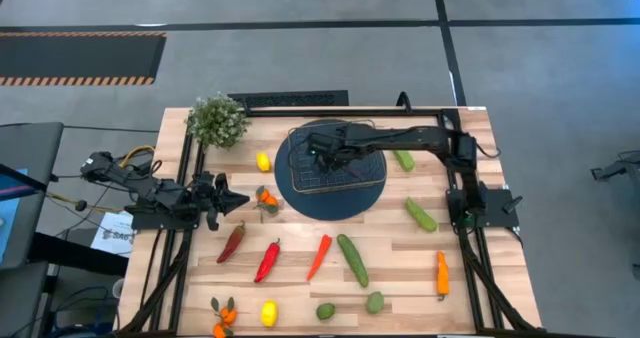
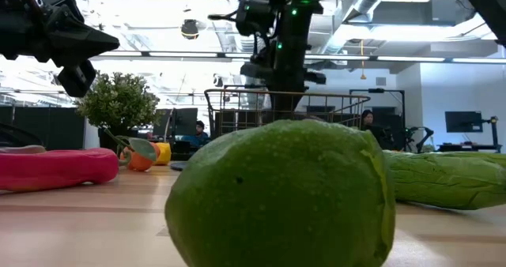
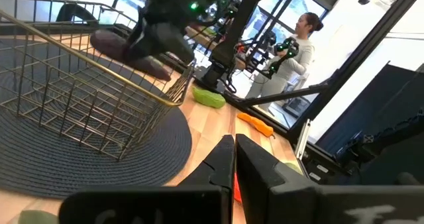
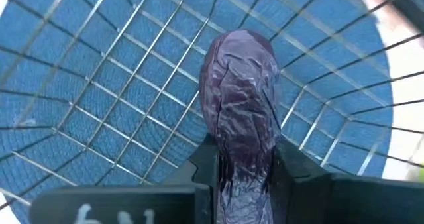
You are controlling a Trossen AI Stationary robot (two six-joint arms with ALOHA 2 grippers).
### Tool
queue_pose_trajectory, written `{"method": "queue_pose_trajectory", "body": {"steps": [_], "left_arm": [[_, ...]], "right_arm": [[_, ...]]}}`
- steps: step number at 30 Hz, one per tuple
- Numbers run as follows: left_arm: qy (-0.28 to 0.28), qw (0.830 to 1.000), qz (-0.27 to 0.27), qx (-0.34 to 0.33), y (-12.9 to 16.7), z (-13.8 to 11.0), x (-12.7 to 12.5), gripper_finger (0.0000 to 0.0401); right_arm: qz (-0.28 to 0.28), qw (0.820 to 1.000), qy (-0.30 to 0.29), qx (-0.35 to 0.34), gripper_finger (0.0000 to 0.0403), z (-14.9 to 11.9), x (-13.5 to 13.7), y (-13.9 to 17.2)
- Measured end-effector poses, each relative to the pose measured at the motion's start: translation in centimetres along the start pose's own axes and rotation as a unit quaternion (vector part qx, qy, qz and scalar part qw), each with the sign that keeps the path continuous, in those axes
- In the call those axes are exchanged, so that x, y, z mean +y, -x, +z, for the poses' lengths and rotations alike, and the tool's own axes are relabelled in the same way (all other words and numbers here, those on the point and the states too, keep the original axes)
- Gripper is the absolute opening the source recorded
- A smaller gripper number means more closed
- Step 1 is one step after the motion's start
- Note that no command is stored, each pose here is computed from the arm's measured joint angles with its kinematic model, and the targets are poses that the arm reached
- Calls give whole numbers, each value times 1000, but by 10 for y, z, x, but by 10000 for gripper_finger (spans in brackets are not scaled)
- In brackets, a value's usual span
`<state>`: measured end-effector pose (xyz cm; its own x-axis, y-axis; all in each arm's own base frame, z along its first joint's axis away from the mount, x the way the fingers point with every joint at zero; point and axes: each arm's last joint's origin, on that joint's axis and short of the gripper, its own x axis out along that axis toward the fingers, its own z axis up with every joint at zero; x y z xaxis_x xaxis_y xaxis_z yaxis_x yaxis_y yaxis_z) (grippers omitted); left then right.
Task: Build produce basket
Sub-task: Put the eggplant into the basket
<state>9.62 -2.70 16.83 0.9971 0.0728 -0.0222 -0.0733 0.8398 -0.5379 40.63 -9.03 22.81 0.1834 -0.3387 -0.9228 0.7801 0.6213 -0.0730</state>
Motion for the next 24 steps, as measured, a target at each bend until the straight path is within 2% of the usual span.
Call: {"method": "queue_pose_trajectory", "body": {"steps": [15,24], "left_arm": [[0,1000,-2,1,0,0,0,0],[0,1000,-2,1,0,0,0,0]], "right_arm": [[-3,999,31,31,80,-3,-3,-4],[4,999,36,27,79,-2,-3,-4]]}}
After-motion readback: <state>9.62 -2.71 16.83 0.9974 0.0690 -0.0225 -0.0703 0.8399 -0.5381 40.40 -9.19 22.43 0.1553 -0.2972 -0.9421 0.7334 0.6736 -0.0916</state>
